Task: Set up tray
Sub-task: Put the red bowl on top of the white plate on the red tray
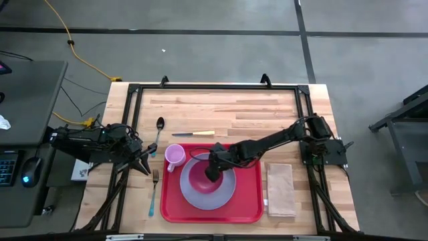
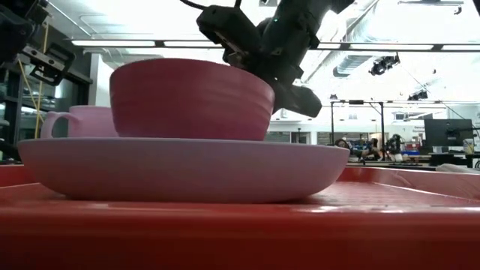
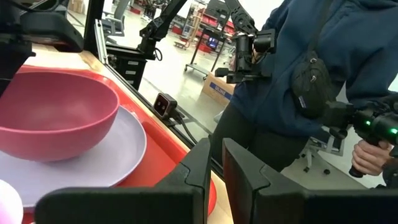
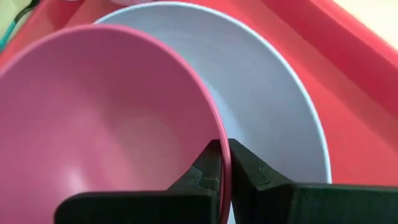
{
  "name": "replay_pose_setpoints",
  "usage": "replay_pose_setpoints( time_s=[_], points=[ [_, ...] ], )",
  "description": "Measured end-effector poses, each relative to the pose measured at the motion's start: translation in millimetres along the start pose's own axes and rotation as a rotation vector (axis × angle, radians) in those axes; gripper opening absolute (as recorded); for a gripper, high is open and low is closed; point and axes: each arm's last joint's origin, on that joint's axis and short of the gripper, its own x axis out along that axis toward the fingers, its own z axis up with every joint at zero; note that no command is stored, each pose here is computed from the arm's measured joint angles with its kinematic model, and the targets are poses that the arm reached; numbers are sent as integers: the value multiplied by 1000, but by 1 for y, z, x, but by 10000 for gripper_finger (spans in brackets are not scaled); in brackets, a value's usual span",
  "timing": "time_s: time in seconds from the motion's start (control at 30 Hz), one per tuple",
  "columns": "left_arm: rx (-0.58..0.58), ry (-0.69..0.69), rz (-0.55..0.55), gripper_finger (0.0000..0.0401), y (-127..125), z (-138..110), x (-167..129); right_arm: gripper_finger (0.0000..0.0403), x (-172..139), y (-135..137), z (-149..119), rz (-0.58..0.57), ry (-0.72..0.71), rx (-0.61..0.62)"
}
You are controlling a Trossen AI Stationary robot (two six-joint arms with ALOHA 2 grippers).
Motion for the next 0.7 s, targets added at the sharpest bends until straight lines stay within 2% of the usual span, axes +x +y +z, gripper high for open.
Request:
replay_pose_setpoints(
  time_s=[0.7],
  points=[
    [2,8,-21,74,-1,0,0,11,-1,3,1,48,19,-18]
  ],
)
